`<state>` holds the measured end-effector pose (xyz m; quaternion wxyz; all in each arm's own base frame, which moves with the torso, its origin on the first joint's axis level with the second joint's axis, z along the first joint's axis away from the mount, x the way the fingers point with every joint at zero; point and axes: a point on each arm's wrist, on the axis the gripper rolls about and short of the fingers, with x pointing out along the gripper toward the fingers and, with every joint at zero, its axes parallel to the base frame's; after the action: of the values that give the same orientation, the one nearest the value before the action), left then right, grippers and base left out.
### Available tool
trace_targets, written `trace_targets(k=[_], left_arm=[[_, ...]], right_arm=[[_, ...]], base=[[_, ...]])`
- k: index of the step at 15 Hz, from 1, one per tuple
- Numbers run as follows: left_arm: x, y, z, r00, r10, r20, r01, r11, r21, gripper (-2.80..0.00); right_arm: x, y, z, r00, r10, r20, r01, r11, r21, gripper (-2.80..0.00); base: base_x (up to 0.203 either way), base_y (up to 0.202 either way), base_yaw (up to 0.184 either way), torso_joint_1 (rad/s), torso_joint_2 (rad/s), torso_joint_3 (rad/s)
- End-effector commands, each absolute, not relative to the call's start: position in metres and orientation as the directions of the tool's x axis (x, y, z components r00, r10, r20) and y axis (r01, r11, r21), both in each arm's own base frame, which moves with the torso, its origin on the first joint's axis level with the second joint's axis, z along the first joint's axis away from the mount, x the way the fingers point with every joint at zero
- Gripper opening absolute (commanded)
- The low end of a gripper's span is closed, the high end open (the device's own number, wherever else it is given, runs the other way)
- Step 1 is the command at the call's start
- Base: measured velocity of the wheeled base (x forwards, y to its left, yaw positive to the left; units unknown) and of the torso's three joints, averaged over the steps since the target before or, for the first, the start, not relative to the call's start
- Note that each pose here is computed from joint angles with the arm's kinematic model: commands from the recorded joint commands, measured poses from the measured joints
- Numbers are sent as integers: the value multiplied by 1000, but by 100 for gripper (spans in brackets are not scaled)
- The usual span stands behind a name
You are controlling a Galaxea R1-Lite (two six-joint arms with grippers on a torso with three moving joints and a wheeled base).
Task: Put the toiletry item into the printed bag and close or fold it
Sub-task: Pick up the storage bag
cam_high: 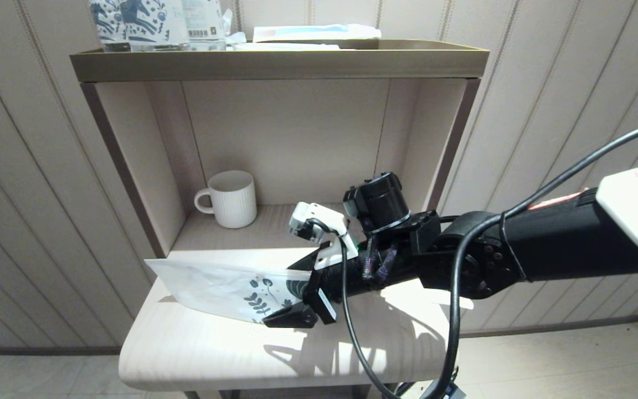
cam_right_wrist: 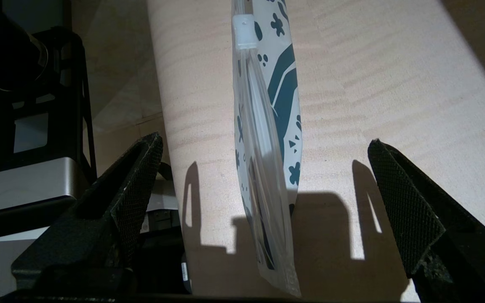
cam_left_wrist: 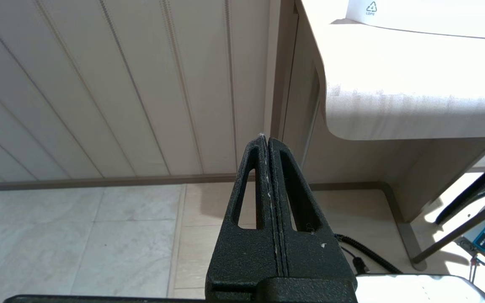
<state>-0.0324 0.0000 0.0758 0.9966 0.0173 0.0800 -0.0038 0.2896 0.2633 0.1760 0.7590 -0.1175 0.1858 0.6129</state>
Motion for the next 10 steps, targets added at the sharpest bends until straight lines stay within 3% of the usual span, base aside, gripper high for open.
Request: trace_targets(k=[1, 10], left_arm=[[-32, 0, 76, 987, -5, -160, 10, 999, 34, -280], [-32, 0, 76, 987, -5, -162, 10, 999, 34, -280]], right_arm=[[289, 263, 176, 176, 888, -424, -975, 216, 47, 0], [289, 261, 175, 177, 886, -429, -974, 220, 52, 0]], base=[[0, 0, 0, 0, 0, 0], [0, 0, 0, 0, 0, 0]])
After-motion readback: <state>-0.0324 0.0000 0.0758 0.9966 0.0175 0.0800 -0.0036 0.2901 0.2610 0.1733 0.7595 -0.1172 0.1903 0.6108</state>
